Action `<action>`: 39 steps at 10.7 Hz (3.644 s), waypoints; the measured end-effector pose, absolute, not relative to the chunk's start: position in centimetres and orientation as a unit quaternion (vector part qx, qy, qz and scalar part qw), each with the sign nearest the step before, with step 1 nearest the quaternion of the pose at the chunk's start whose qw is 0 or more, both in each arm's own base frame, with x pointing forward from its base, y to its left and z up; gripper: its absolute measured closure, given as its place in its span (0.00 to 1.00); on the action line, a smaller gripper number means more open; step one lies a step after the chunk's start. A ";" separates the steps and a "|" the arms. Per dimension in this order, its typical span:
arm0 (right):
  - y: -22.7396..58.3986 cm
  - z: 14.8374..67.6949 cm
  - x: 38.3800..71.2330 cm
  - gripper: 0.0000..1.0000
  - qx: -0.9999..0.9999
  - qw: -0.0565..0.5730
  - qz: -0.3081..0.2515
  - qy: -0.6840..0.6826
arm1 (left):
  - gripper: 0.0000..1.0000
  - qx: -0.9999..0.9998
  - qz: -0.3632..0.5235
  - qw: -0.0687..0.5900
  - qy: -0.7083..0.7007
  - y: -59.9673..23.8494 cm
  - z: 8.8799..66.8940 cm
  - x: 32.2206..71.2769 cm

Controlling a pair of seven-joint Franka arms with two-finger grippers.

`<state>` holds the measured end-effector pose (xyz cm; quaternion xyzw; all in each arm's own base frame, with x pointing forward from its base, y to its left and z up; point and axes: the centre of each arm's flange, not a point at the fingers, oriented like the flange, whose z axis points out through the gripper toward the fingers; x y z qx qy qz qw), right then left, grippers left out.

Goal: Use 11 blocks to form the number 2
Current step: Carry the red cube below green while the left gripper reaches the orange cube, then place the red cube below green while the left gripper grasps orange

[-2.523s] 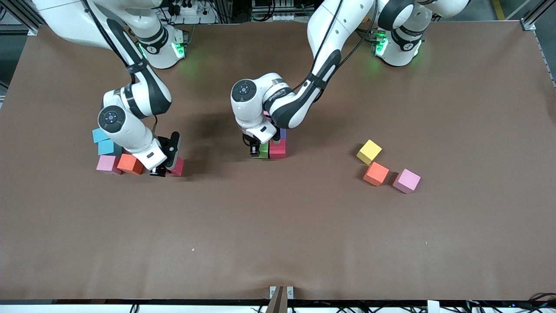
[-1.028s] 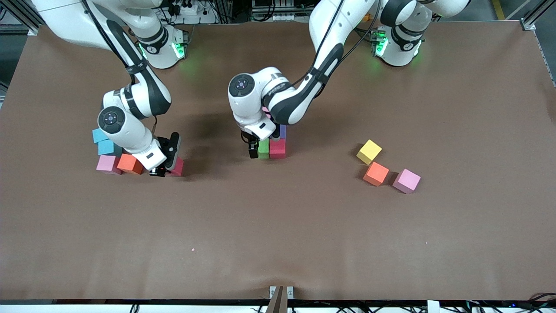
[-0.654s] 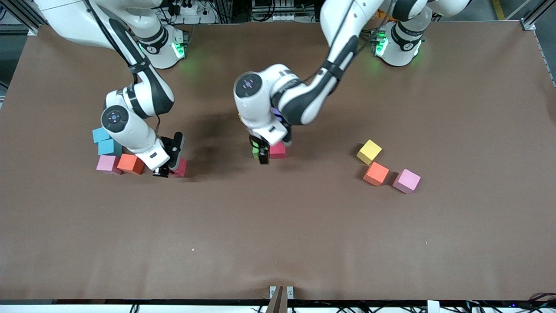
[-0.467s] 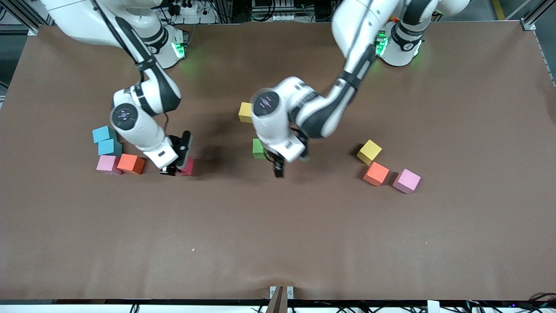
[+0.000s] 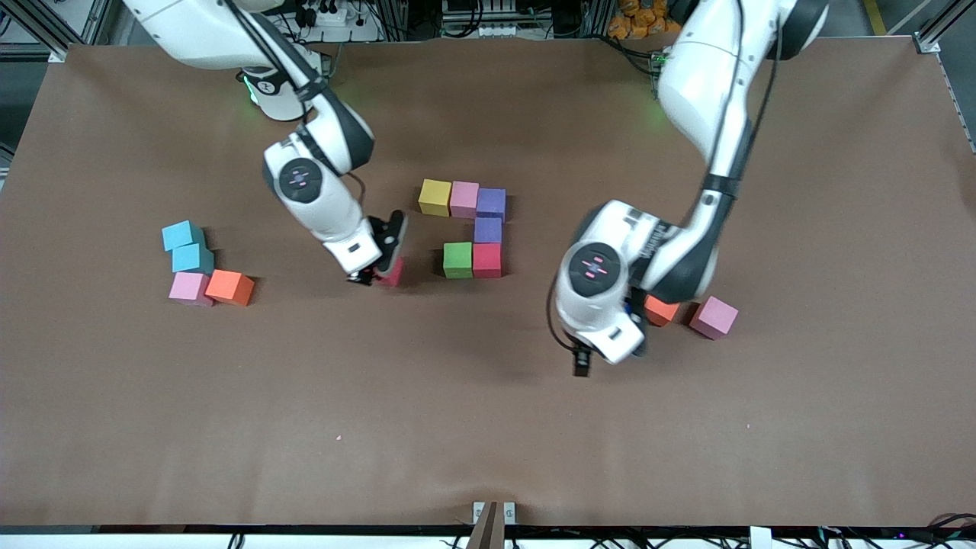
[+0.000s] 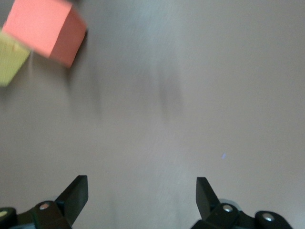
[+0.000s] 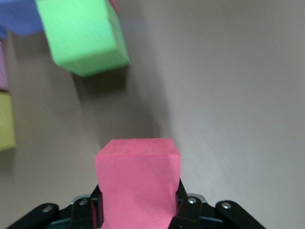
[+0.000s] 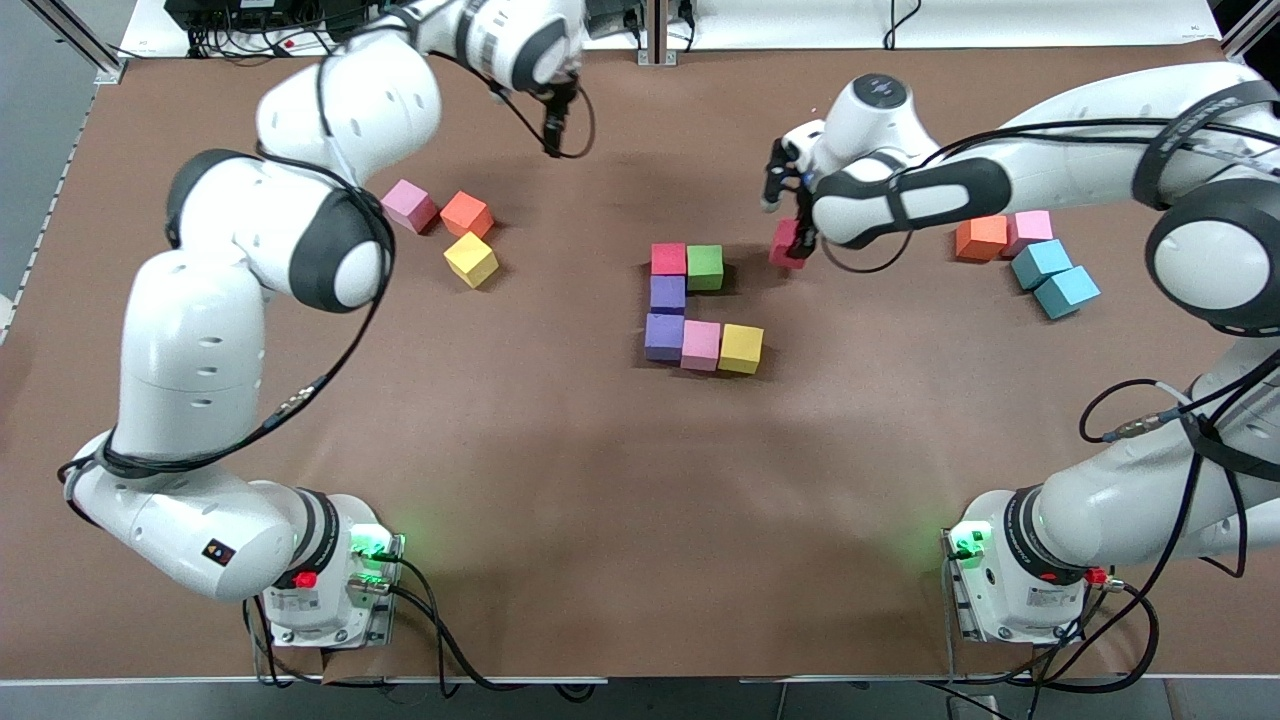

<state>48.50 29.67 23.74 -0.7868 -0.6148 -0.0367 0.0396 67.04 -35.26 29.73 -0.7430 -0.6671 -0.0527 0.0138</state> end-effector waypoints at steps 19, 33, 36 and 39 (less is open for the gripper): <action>35.2 20.7 48.1 0.44 -0.751 0.014 -0.042 -0.659 | 0.00 -0.852 0.019 0.058 -0.520 -18.9 22.1 59.6; 37.4 20.6 46.4 0.44 -0.748 0.015 -0.040 -0.663 | 0.00 -0.853 0.028 0.062 -0.517 -19.1 19.4 58.8; 37.8 20.7 46.2 0.44 -0.745 0.016 -0.042 -0.665 | 0.00 -0.853 0.027 0.061 -0.517 -19.1 19.4 58.8; 37.8 21.0 46.6 0.25 -0.746 0.014 -0.046 -0.664 | 0.00 -0.854 0.027 0.061 -0.517 -19.1 19.4 58.8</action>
